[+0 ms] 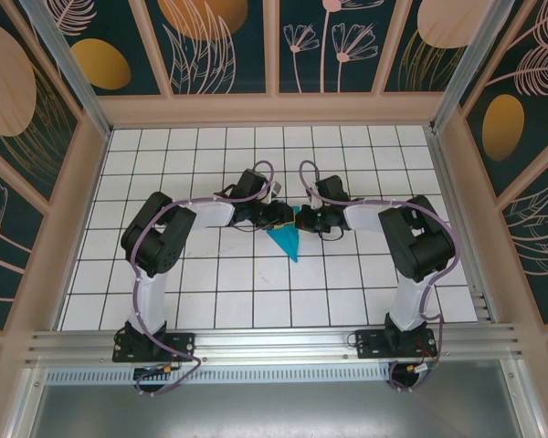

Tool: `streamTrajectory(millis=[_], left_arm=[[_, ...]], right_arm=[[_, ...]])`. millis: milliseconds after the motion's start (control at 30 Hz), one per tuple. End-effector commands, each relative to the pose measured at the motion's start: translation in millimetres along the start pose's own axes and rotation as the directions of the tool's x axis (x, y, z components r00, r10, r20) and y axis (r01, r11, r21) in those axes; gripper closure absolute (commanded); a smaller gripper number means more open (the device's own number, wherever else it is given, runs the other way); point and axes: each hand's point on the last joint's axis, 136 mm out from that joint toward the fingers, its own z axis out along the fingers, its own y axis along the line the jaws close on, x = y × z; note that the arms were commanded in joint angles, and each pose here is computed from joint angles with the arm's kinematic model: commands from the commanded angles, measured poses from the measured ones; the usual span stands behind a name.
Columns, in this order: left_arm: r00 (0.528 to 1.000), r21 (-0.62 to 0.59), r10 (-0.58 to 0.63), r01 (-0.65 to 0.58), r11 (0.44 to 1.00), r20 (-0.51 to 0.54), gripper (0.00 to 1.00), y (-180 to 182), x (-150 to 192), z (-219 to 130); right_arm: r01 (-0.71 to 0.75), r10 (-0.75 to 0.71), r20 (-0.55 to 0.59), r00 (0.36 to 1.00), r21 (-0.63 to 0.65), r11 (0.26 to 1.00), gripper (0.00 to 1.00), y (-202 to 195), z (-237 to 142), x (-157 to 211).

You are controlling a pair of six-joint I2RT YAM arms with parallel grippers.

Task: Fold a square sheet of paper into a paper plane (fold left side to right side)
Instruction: Fourth fold the wing at the center of the table.

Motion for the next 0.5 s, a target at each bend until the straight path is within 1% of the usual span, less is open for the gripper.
streamTrajectory(millis=[0,233,333,467], left_arm=[[0.999,-0.098,-0.018,0.021,0.995,0.033,0.66,27,3,1],[0.996,-0.032,0.029,-0.027,0.999,0.08,0.65,-10,-10,-21],[0.996,-0.023,0.035,-0.034,0.999,0.087,0.65,-16,-12,-24],[0.996,-0.025,0.028,-0.026,0.999,0.082,0.65,-13,-12,-21]], right_arm=[[0.005,0.0,-0.065,0.998,0.075,0.997,0.99,-18,9,20],[0.003,0.001,-0.066,0.998,0.072,0.997,0.99,-18,9,20],[0.004,0.001,-0.065,0.998,0.071,0.997,0.99,-18,9,19],[0.005,0.0,-0.062,0.998,0.07,0.998,0.99,-18,9,19]])
